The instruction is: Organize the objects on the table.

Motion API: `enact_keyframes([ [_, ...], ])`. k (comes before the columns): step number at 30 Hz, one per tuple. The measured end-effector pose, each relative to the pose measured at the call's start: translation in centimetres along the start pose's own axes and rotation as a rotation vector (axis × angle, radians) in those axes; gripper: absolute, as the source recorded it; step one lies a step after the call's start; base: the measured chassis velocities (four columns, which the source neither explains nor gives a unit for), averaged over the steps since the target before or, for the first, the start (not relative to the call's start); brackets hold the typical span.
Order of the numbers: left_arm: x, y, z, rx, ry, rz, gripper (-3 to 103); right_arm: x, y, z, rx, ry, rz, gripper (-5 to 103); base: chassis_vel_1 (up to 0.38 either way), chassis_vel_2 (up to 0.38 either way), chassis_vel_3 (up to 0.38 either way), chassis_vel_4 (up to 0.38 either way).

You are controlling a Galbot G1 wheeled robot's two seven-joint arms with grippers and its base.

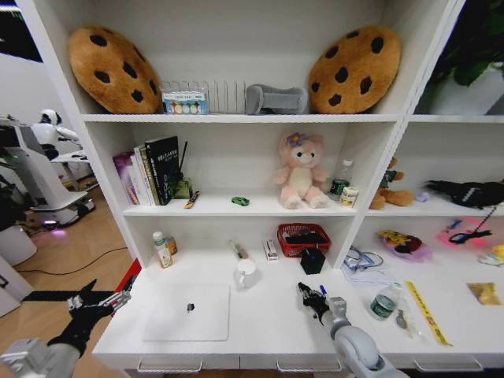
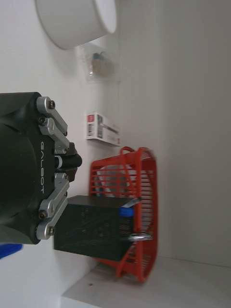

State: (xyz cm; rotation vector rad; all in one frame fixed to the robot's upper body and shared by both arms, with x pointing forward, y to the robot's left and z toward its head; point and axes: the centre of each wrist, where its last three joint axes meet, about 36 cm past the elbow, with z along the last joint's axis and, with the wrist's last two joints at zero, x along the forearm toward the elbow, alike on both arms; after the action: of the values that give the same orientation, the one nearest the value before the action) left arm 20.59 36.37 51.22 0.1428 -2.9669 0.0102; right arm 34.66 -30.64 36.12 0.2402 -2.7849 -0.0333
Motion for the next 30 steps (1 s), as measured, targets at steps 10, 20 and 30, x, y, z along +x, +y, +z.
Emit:
enact_keyframes([
  [10,0.0,0.0,0.0,0.0,0.0,0.0,100,-0.6,-3.0,-4.2,0.052,-0.224,-0.017,12,0.0,0.0,0.0,0.0],
  [20,0.0,0.0,0.0,0.0,0.0,0.0,100,-4.7,-6.5,-8.0,0.053,-0.292,0.045,12,0.0,0.0,0.0,0.0],
  [30,0.0,0.0,0.0,0.0,0.0,0.0,100,-8.9,-9.0,-7.9,0.07,-0.306,0.086,12,0.0,0.0,0.0,0.0],
])
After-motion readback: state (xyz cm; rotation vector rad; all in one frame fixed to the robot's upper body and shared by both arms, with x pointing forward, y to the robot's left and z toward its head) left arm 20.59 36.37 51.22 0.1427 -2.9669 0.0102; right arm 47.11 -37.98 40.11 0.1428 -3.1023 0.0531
